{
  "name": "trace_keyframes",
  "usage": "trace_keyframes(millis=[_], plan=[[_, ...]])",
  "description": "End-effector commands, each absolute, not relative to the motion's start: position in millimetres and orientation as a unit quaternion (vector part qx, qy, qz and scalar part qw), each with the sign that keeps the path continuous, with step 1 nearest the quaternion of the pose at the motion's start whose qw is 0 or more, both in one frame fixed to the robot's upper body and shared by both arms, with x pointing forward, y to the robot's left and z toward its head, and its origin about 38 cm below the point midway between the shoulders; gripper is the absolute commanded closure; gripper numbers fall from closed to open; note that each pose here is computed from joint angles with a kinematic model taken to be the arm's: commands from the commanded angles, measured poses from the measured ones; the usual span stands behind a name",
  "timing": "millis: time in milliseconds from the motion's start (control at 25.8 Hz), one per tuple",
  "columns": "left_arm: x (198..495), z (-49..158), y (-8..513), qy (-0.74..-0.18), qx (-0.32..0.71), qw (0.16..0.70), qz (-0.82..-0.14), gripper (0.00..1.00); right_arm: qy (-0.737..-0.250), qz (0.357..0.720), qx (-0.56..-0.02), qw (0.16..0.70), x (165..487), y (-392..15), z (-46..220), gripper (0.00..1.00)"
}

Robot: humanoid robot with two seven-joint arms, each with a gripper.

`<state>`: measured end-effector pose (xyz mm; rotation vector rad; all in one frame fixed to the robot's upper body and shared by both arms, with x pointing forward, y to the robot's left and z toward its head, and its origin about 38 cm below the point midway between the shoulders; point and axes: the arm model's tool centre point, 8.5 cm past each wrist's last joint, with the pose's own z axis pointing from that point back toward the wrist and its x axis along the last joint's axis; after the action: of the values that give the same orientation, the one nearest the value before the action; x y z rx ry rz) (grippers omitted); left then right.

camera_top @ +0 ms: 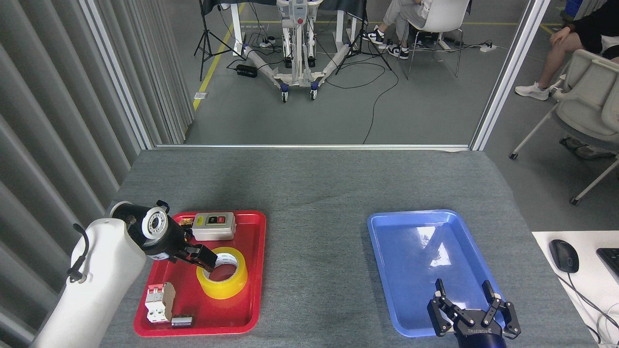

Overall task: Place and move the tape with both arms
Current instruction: 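Lower the left gripper onto the tape rim and close it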

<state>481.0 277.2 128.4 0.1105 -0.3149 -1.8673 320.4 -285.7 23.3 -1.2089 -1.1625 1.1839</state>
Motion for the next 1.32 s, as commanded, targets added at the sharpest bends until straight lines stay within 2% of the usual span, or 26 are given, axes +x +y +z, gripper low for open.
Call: trace_keyframes(millis=[0, 116, 310, 581, 736, 1045, 1162, 1278], plan=[[483.3, 129.1, 255.5, -0.138, 0.021, 0.587, -0.798, 0.01, -0.484, 0.493, -0.504, 0.518, 320.4, -286.0, 23.3, 0.00], [484.4, 125.4, 230.2, -0.153, -0.001, 0.622, -0.768, 0.01, -0.485, 0.493, -0.504, 0.517, 320.5, -285.5, 23.3, 0.00], [485.2, 117.4, 217.1, -0.155, -0.023, 0.668, -0.727, 0.01, -0.486, 0.493, -0.503, 0.517, 320.4, -284.8, 23.2, 0.00], [499.1, 94.8, 236.8, -0.186, 0.039, 0.700, -0.688, 0.01, -0.485, 0.494, -0.502, 0.518, 319.9, -284.9, 22.5, 0.00], [500.2, 90.5, 249.5, -0.192, 0.060, 0.705, -0.680, 0.01, -0.485, 0.494, -0.503, 0.517, 319.9, -285.3, 22.8, 0.00], [497.9, 87.0, 270.0, -0.158, 0.096, 0.704, -0.685, 0.01, -0.485, 0.494, -0.503, 0.517, 319.9, -285.4, 22.8, 0.00], [492.7, 78.5, 269.6, -0.152, 0.092, 0.691, -0.700, 0.01, -0.485, 0.494, -0.503, 0.517, 319.9, -285.3, 22.8, 0.00], [489.8, 74.1, 266.7, -0.153, 0.086, 0.674, -0.718, 0.10, -0.485, 0.494, -0.503, 0.517, 319.9, -285.3, 22.8, 0.00]])
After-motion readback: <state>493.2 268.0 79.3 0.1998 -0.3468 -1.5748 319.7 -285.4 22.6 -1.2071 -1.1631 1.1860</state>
